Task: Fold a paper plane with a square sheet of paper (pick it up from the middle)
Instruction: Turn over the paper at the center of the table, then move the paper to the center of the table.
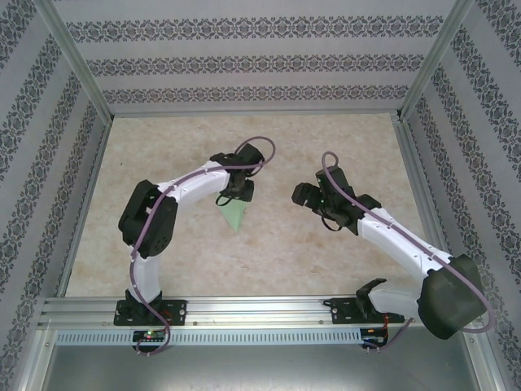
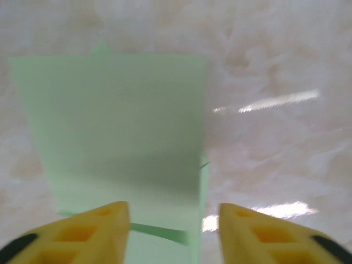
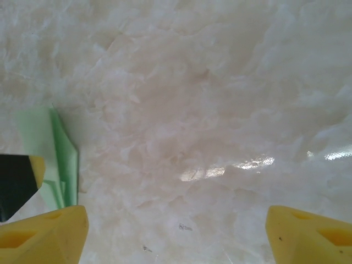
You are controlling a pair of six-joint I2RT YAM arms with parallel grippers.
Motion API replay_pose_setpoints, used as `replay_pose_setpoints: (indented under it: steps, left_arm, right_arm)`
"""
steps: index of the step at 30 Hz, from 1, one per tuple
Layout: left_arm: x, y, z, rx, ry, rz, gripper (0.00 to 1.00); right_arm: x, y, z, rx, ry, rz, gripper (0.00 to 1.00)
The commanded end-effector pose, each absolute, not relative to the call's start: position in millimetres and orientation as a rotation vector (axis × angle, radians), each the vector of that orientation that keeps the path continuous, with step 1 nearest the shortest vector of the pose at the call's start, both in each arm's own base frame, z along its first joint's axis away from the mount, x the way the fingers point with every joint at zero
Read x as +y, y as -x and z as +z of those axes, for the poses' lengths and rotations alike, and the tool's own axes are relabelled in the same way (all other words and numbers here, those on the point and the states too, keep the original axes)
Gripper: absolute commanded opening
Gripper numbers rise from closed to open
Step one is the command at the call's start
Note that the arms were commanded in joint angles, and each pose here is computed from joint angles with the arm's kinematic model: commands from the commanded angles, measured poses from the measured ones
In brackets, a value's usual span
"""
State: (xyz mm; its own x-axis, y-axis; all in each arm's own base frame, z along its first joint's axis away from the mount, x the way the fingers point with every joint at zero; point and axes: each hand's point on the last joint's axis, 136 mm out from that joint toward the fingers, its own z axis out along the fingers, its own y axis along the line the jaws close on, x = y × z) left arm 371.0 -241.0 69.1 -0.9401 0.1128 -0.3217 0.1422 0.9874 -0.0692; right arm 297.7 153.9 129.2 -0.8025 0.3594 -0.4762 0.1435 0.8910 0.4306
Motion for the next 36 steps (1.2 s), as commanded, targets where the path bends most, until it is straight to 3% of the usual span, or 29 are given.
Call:
replay_pose_setpoints:
  steps: [1,7,16,20,36]
  left_arm:
    - [-252.2,-387.6,108.5,2.700,-0.139,-0.542,0.59]
    - [-187.3,-397.5,117.5,2.639,0.095,-0.575,0.75]
    - [-106.9,-382.2,111.2,2.558,0.390,-0.424,0.93]
    - [-84.2,-376.1,110.4,2.526,0.459,-0.390,1.00]
    - [-76.5,-373.9,103.1,2.535,0.471,-0.451,1.00]
  right_arm:
    - [173.1,-309.2,141.2,2.466,-0.304,0.527,0.82]
    - [247.2,-321.0,142.3,2.472,-0.210,0.573,0.70]
    - [376.2,-322.6,105.9,2.575,-0.074,0.697,0.39]
    - [407.3,-318.7,82.0,2.650,-0.036,0.730,0.37]
    - [411.2,-301.6,23.1,2.865,0.090,0.591,0.38]
